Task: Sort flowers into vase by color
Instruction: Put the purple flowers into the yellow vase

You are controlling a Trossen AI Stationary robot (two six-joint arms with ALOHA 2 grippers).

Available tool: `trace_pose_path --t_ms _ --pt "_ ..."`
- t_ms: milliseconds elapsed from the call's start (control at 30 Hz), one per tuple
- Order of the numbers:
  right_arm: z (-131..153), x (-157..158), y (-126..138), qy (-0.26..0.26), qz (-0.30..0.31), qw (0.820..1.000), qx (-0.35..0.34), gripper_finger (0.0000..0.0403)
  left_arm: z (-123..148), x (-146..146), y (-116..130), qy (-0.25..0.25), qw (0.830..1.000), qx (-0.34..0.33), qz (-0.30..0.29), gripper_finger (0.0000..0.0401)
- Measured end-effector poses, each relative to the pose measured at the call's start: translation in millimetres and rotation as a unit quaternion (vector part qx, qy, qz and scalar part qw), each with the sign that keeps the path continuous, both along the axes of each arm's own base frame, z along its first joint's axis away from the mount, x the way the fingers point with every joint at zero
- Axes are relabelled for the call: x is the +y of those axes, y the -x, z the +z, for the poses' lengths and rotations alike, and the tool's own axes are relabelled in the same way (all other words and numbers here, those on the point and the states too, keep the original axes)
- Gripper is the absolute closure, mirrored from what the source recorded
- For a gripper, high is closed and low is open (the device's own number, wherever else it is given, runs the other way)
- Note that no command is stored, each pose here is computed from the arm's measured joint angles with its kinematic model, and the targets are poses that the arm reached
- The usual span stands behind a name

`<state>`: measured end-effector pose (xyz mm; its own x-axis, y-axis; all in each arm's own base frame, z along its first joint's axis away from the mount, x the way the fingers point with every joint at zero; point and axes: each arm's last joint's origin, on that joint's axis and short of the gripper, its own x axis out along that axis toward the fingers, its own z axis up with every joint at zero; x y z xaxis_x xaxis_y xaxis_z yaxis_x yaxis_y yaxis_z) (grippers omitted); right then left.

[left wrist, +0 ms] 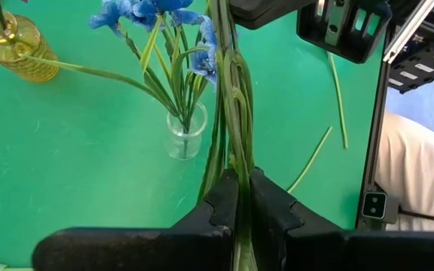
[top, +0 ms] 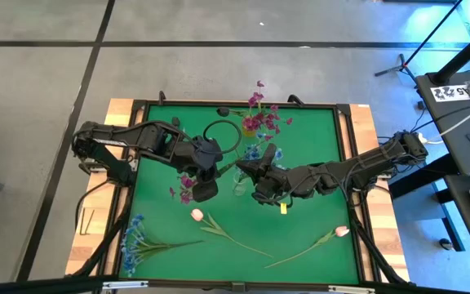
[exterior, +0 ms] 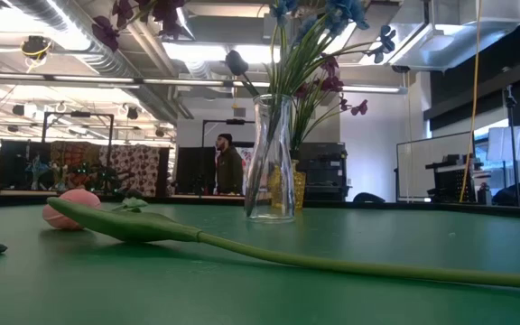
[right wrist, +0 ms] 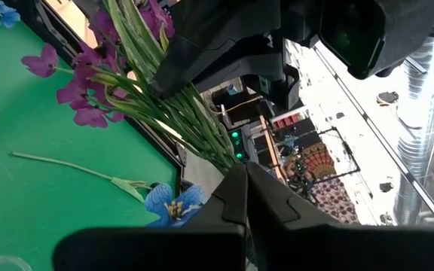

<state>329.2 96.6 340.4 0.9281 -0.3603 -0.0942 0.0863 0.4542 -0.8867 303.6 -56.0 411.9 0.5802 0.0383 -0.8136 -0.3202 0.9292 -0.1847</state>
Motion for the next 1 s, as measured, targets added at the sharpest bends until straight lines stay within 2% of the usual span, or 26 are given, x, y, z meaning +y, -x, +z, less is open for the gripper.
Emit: trace_pose_path --t_ms 100,367,533,600,767,1000 --pt "-0.2 -0.1 0.0 0.000 -0.001 1.000 0.000 0.0402 0.0 -0.1 0.0 -0.001 1.000 0.000 -0.003 0.0371" --pt "-0.2 -1.0 0.2 0.002 -0.014 1.000 0.000 0.0402 0.4 0.4 0.0 -0.017 1.000 -0.001 -0.008 0.0293" --pt "0.0 -2.4 0.8 0.006 -0.040 0.999 -0.001 0.0402 17.4 1.1 3.3 -0.015 0.999 -0.033 -0.004 0.0260" --pt "0.1 -3.1 1.2 0.008 -0.053 0.999 -0.001 0.0402 29.3 1.1 6.6 -0.014 0.998 -0.053 -0.007 0.0253" --pt "0.2 -3.7 1.5 0.010 -0.066 0.998 -0.002 0.0402 52.7 -2.2 15.5 -0.048 0.994 -0.099 -0.012 0.0245" --pt "6.2 -1.7 8.1 0.012 -0.087 0.996 -0.010 0.0402 52.9 -13.1 22.7 -0.053 0.995 -0.085 -0.023 0.0244"
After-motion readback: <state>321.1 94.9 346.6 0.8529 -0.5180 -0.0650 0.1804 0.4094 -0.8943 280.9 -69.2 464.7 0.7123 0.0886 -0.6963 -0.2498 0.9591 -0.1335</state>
